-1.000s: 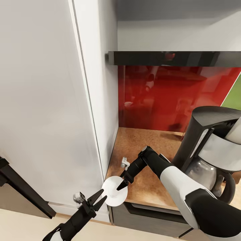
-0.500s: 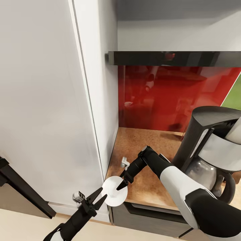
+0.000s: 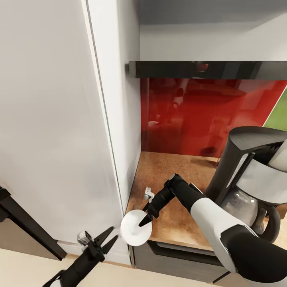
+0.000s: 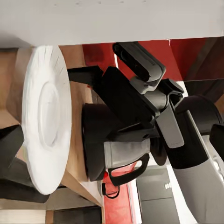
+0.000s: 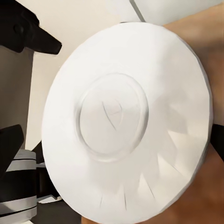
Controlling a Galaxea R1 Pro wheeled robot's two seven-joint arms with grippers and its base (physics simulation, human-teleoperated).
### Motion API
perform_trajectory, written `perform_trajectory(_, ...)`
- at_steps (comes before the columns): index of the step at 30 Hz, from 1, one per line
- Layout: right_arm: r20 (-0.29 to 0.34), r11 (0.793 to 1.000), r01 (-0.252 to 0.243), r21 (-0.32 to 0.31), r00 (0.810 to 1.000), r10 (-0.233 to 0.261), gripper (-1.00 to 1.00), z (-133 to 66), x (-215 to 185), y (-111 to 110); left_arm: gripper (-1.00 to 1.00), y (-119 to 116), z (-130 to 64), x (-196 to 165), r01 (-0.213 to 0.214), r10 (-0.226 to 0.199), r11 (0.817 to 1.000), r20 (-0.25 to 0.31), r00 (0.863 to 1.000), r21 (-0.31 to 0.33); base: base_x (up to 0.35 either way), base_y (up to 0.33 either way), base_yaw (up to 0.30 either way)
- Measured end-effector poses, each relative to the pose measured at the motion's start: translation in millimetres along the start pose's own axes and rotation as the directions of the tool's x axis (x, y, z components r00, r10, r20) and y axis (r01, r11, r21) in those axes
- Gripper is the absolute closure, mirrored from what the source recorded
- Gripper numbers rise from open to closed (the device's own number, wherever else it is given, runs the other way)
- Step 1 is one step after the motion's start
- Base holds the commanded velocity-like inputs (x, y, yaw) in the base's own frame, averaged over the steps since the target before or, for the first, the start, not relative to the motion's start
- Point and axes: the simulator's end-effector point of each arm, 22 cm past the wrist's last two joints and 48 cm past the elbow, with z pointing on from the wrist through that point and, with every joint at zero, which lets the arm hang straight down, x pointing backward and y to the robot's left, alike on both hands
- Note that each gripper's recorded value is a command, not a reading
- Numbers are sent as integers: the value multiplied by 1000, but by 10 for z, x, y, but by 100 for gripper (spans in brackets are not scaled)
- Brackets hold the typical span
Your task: Set up a coffee station on the kitchen countertop: keep the coffee maker on the countertop, move the bottle of coffee from the kitchen shelf to the counter next to the coffee maker, place a paper coffee filter on top of the coffee maker, put the saucer next to the coffee maker with the coffee cup on the saucer, and place the electric kettle next to the coffee maker.
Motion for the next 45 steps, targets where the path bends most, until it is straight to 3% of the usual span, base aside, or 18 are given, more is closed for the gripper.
perform_trajectory(11,1,1000,0,1,1000,0,-100,-1,-1,-3,-100,318,-150,-5,42,-41,996,20,999,-74,0,0,0)
perform_trajectory(24,1,1000,-1,2,1000,1,-100,-2,0,-4,-100,716,-217,166,108,-105,979,28,994,-171,0,0,0)
perform_trajectory(31,1,1000,-1,1,1000,1,-100,-4,1,-3,-100,805,-198,205,116,-112,972,31,993,-206,0,0,0)
perform_trajectory(45,1,1000,-2,1,1000,2,-100,-7,4,-5,-100,834,-82,328,134,-130,967,31,991,-217,0,0,0)
